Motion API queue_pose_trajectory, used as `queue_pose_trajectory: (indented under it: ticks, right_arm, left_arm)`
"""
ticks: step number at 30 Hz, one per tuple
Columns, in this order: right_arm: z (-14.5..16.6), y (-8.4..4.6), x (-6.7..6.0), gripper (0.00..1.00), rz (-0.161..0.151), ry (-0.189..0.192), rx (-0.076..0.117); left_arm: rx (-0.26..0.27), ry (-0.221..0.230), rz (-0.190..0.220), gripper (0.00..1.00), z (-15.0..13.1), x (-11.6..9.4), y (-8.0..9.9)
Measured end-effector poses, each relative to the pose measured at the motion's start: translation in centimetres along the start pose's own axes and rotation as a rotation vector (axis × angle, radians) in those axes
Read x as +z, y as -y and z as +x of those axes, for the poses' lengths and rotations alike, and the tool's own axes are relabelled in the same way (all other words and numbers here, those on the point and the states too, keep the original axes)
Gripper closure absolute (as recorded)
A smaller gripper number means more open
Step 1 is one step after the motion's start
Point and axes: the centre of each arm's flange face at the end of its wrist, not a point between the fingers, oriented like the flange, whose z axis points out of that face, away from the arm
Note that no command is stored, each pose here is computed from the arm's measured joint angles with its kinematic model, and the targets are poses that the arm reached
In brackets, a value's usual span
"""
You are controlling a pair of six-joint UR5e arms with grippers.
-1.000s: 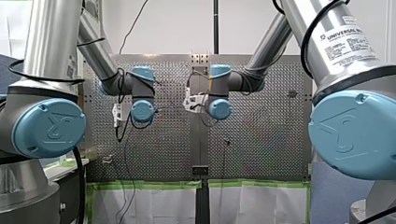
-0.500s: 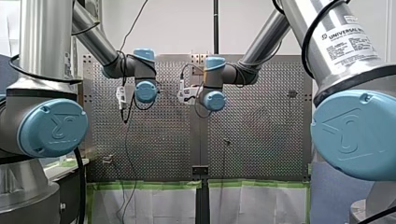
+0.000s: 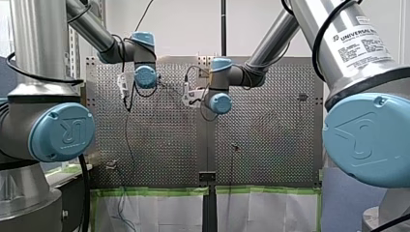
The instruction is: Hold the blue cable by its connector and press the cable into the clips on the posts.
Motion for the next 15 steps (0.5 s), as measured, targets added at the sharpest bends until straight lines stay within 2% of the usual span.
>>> queue_pose_trajectory:
  ticks: [6, 15]
  right_arm:
    - [1.3, 0.5, 1.1, 1.0, 0.009, -0.009, -0.004]
    - [3.9, 0.8, 3.3, 1.0, 0.013, -0.044, 0.003]
  left_arm:
    - [0.01, -0.002, -0.013, 1.0, -1.9, -1.0, -0.7]
    - [0.089, -0.075, -0.035, 1.0, -1.0, -1.0, -1.8]
